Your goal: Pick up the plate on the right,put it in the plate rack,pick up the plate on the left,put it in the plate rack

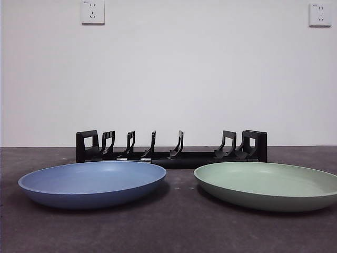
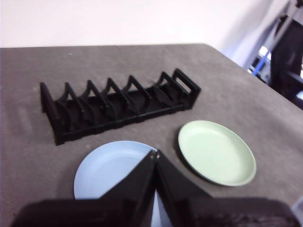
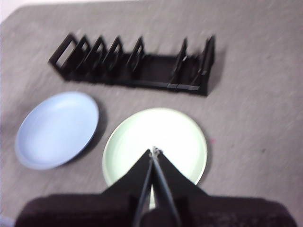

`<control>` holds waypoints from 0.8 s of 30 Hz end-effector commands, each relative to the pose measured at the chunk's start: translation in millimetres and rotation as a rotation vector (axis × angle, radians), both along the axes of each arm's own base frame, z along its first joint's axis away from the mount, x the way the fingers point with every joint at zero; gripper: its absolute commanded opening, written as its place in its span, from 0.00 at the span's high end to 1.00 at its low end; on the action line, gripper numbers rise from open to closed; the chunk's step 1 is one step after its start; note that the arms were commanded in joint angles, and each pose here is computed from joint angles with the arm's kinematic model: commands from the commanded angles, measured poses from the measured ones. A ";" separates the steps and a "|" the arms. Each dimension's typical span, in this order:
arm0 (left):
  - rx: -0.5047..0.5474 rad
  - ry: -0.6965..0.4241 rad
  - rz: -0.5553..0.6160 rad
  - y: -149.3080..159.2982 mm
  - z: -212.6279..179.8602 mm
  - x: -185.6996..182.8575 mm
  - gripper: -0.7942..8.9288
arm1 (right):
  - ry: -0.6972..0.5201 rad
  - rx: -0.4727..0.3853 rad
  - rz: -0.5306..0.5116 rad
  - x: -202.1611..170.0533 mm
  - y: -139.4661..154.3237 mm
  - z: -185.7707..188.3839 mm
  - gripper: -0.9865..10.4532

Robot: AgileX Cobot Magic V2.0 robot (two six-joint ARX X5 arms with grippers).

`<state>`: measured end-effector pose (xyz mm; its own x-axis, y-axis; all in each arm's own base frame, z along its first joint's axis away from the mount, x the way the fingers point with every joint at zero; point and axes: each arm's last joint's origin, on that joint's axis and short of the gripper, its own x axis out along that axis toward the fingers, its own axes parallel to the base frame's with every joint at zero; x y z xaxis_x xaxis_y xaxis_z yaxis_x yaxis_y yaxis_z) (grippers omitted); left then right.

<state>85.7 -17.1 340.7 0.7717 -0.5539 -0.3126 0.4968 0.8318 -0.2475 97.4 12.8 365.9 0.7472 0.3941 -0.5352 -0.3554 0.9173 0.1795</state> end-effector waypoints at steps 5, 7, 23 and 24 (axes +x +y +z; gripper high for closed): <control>0.074 -0.008 -0.102 -5.3 24.0 -3.3 0.92 | 0.021 -0.007 0.049 -3.8 1.0 1.8 0.92; 0.074 0.000 -0.111 -6.1 23.8 -2.1 0.92 | 0.027 0.005 0.066 -4.3 1.6 1.6 0.92; 0.089 -0.025 -0.256 -14.2 23.6 8.5 0.23 | 0.088 0.042 0.062 9.1 2.3 -1.1 0.29; 0.109 -0.039 -0.278 -15.6 23.7 9.7 0.23 | 0.105 0.044 0.060 13.5 2.4 -2.5 0.29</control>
<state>95.9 -32.3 362.2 0.6094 -0.7034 -0.3659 0.6948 0.6961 -0.1810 110.7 14.9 361.7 0.6579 0.4578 -0.5980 -0.3846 0.8869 0.2559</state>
